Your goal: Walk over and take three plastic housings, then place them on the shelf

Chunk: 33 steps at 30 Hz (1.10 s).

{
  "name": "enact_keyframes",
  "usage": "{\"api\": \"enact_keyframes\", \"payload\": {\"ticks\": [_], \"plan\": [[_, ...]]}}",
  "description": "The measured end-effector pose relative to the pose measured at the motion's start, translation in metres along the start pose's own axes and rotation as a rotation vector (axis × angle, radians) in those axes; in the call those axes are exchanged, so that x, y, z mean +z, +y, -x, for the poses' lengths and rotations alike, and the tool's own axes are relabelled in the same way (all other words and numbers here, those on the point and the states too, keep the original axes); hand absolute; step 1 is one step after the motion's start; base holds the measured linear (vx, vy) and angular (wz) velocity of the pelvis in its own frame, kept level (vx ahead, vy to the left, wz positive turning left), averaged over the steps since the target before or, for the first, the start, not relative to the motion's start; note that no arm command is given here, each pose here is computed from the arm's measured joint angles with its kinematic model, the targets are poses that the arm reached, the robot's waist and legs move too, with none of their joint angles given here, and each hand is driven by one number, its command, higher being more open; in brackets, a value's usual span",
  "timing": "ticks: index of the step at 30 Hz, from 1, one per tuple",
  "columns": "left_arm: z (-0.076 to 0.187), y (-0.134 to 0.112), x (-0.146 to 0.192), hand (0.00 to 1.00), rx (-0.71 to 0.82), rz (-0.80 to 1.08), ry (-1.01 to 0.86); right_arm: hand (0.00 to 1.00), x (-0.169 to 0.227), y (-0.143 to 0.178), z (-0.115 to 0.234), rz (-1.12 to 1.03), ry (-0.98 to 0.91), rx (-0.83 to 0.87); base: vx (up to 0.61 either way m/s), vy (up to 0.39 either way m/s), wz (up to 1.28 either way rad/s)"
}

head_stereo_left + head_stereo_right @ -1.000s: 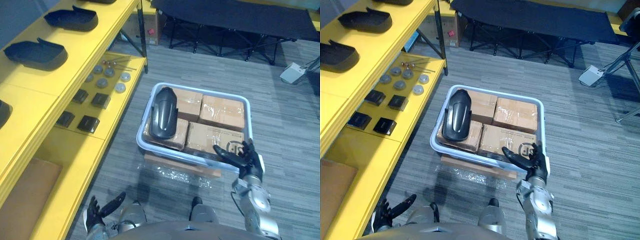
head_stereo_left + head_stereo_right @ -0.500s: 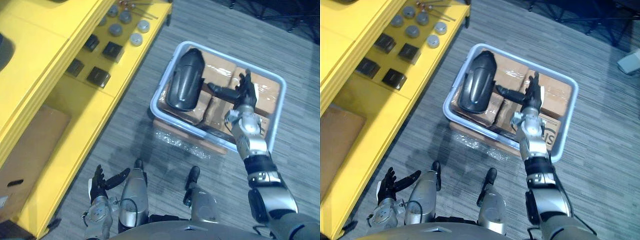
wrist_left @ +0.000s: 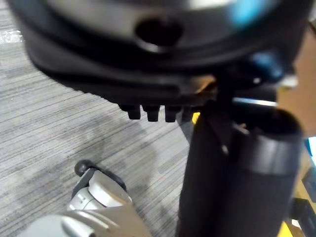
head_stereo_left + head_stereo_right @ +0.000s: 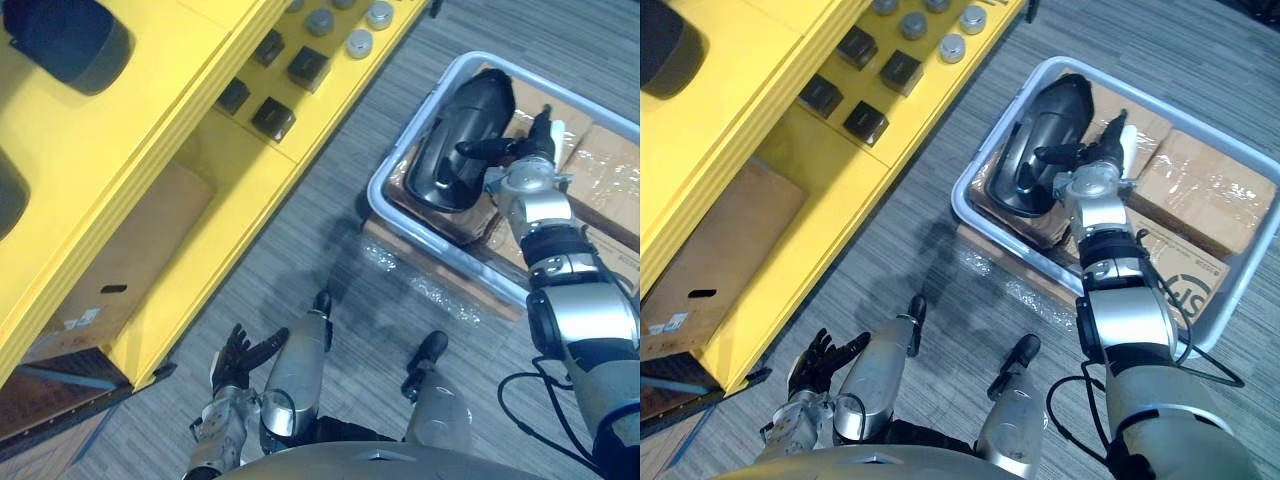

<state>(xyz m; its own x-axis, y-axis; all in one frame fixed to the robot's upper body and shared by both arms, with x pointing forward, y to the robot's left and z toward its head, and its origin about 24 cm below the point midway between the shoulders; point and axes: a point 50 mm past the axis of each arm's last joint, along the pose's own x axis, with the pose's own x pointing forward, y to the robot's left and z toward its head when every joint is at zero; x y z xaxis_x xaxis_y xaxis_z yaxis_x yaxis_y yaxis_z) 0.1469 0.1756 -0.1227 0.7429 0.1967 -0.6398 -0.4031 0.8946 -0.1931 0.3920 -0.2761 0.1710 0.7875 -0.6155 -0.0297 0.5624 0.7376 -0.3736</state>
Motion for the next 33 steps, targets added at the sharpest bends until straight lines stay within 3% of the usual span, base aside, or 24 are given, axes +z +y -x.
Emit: {"api": "enact_keyframes", "payload": {"ticks": [6,14,18,23,29,33], "plan": [[-0.001,-0.001,0.001,1.0,-0.001,-0.01,0.003,0.0,0.002,0.004,0.002,0.146,0.004,-0.005,-0.02,-0.002,0.03],[-0.001,-0.002,0.0,1.0,0.005,-0.014,0.014,0.0,-0.002,-0.021,-0.009,0.516,0.07,-0.034,0.0,-0.003,0.01],[-0.002,-0.003,0.0,1.0,-0.001,-0.029,0.013,0.0,-0.012,-0.021,-0.01,0.596,0.12,-0.001,-0.04,-0.007,0.07],[-0.003,-0.004,0.003,1.0,0.017,-0.065,-0.006,0.0,-0.019,-0.022,-0.011,0.528,0.097,-0.036,-0.05,0.004,0.06],[0.002,0.0,0.015,1.0,0.119,-0.197,-0.104,0.0,-0.031,-0.015,-0.006,0.445,-0.07,-0.04,-0.01,0.01,-0.03],[0.007,-0.016,0.048,1.0,0.154,-0.153,-0.276,0.0,-0.044,-0.011,0.004,0.416,-0.157,-0.029,0.03,0.008,-0.23]]}}
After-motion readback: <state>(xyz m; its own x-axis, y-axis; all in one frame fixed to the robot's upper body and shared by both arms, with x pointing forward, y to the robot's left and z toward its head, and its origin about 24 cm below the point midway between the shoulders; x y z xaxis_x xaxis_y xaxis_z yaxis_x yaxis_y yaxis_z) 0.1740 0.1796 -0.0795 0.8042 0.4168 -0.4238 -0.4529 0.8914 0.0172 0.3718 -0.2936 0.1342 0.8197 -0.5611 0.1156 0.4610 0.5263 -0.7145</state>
